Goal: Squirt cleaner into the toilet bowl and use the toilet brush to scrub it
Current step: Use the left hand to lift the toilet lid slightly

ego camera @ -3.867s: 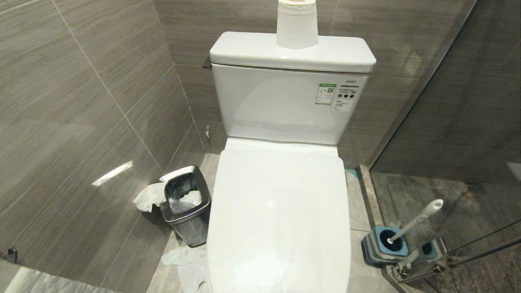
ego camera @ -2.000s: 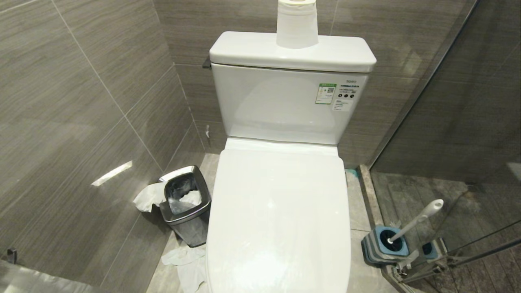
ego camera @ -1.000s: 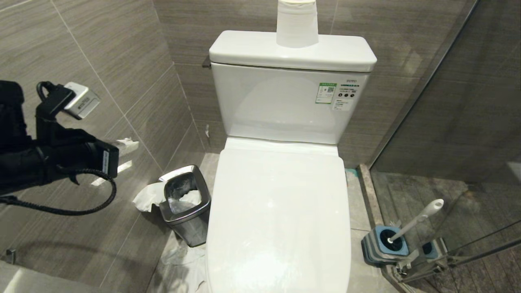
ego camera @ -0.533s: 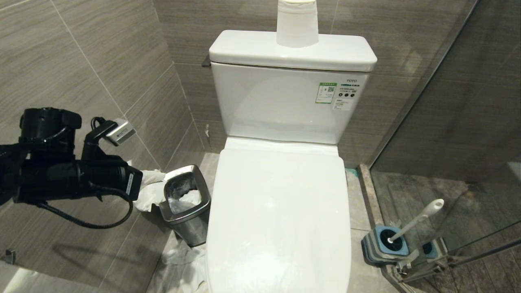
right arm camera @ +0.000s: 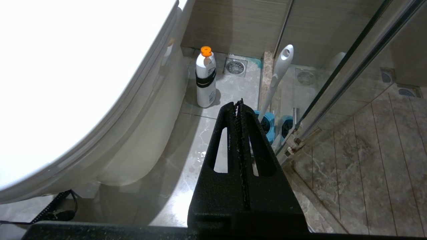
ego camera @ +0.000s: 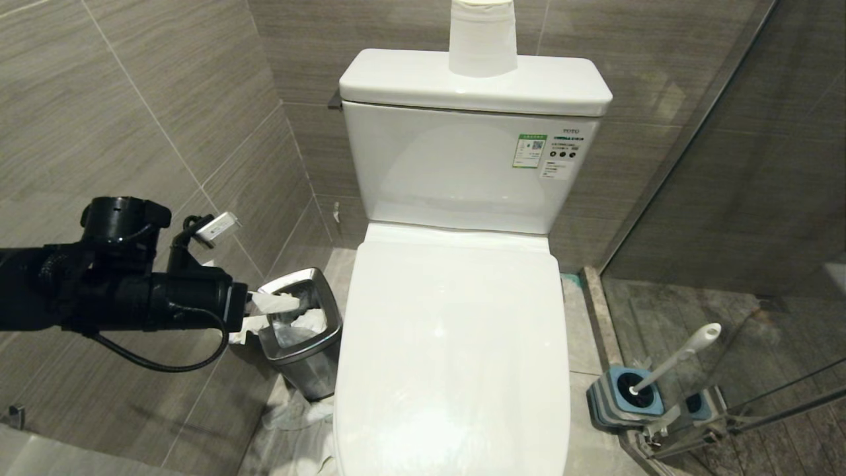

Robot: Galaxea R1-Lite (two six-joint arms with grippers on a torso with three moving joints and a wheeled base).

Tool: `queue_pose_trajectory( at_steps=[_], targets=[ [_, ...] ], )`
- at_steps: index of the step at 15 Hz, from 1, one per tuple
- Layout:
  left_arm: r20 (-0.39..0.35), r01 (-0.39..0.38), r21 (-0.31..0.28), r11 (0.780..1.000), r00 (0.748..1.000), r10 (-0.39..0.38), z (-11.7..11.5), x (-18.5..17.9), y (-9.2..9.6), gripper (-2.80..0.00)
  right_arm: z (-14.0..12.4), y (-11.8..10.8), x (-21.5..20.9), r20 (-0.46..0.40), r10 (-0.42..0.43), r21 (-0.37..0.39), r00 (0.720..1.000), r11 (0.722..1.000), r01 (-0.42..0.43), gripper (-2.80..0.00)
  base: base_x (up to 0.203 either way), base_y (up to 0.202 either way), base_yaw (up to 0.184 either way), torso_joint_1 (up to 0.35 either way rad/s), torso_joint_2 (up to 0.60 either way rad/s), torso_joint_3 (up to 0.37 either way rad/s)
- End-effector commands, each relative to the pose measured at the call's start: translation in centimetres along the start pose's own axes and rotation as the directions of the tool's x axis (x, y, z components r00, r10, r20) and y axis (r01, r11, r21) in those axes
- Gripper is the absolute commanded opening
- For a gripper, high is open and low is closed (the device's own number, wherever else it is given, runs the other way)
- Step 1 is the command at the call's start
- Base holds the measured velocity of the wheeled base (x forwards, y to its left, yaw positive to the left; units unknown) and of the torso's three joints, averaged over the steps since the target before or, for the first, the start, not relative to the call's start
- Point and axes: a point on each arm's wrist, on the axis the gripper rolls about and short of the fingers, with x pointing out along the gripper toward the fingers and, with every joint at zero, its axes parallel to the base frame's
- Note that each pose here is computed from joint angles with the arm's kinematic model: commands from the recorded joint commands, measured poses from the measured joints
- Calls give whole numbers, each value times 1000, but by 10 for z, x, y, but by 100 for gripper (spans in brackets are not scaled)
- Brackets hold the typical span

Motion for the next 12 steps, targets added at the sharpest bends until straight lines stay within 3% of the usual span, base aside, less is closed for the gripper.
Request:
queue_pose_trajectory(
  at_steps=[1,5,12],
  targets=[
    [-33,57,-116,992,998,-61,-7,14,10,-280,0,0,0,-1,-1,0,1000,1000,1,-280,0,0,0,0,0,0],
    [-48,144,-214,966,986,-158,-20,26,29,-280,0,0,0,-1,-1,0,1000,1000,1,-280,0,0,0,0,0,0],
    [-91,187,-346,919,969,-231,-51,41,49,-280,0,0,0,-1,-1,0,1000,1000,1,-280,0,0,0,0,0,0]
  ],
)
